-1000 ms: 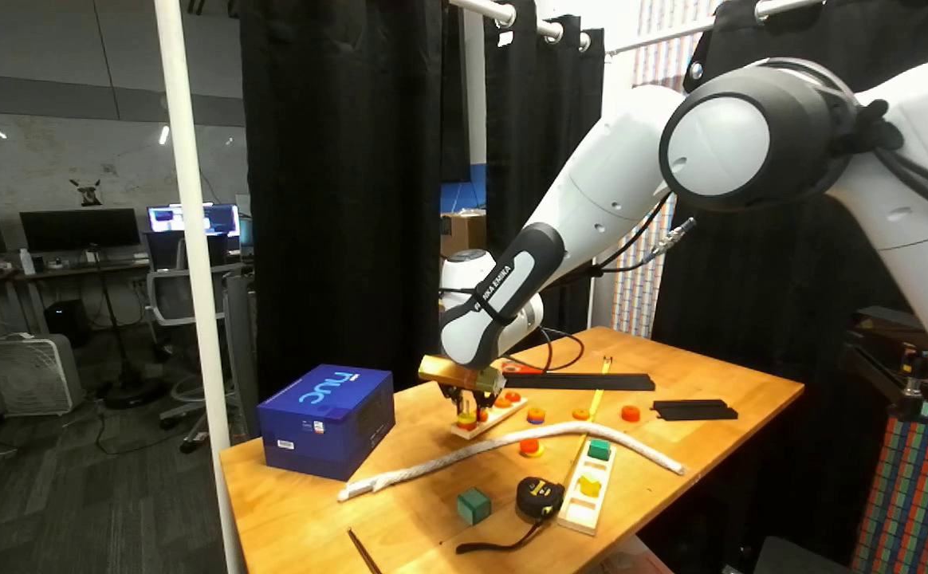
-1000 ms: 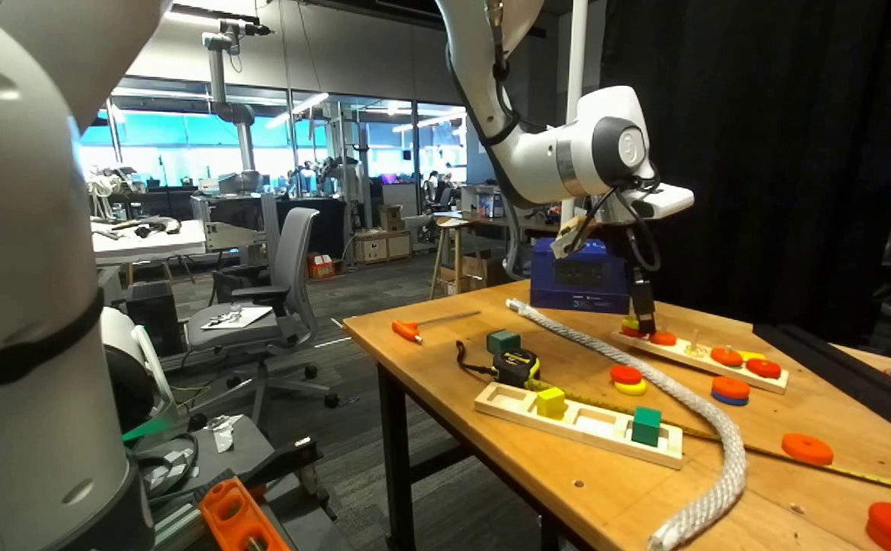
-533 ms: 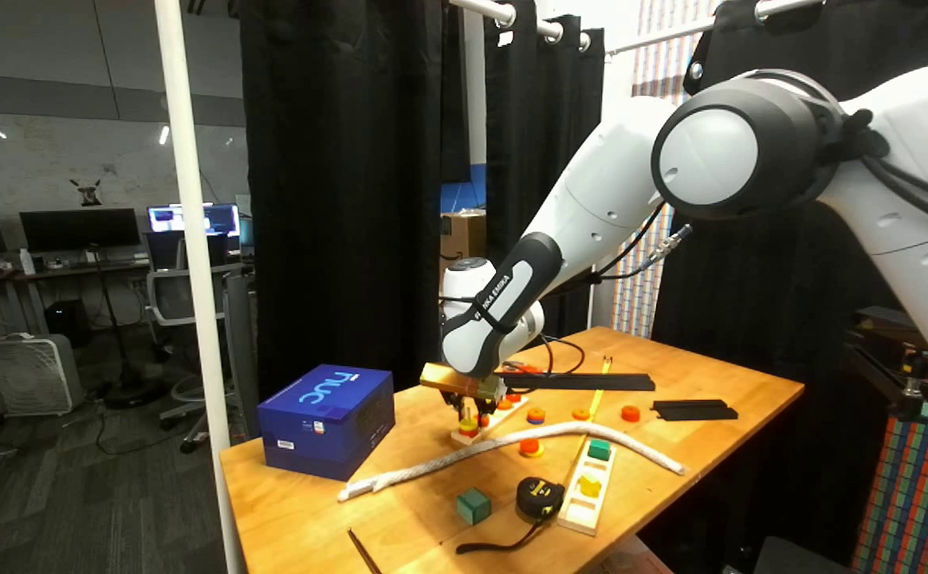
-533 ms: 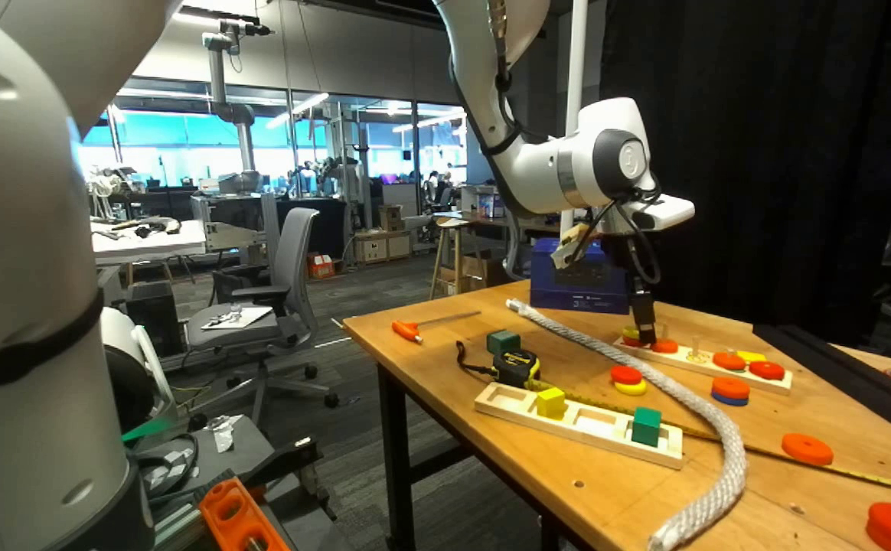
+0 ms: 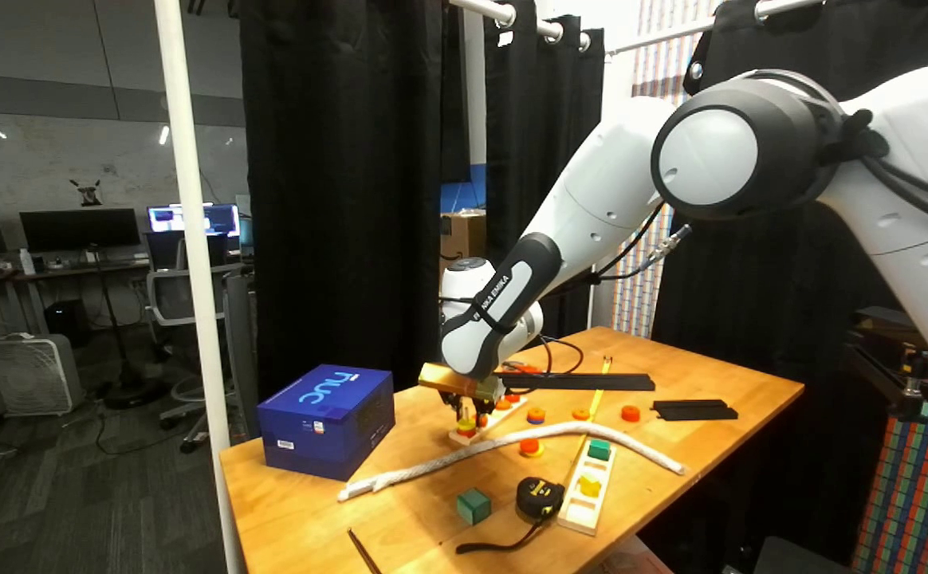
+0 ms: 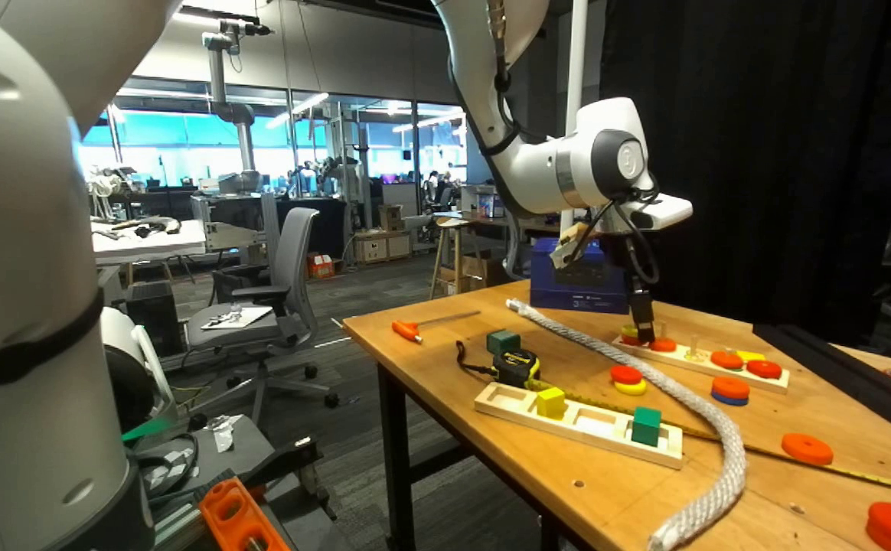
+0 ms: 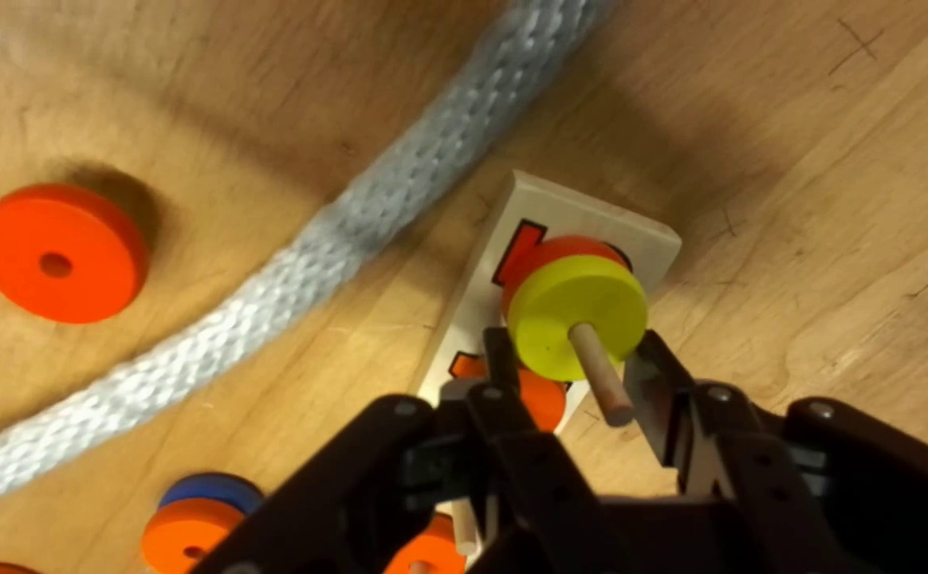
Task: Remove the yellow object from the wooden structure
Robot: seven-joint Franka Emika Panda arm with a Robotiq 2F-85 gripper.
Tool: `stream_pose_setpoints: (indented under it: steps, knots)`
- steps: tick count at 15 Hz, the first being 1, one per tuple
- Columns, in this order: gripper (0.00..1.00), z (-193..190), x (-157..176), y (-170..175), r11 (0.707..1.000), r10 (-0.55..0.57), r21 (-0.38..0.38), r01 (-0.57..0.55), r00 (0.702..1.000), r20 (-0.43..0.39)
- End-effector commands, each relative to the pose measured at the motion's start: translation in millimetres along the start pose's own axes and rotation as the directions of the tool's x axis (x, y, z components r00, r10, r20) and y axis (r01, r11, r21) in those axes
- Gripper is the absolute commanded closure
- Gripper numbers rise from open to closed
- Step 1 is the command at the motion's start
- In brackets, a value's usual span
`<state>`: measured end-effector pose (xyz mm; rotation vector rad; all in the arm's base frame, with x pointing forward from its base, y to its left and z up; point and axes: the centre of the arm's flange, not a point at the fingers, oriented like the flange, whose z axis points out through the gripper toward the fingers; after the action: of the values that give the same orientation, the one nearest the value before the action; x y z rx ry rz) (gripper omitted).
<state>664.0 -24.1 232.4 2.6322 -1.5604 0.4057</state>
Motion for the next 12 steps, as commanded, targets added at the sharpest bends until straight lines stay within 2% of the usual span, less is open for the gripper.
stream_pose_setpoints:
  steps: [1, 12]
  knots:
    - [0.76, -11.9, -5.0, -6.3, 1.000, -0.008, 0.021, 0.008, 1.000, -0.021]
    - [0.76, -34.7, -18.6, -22.1, 0.998, -0.041, 0.038, 0.043, 0.998, -0.039]
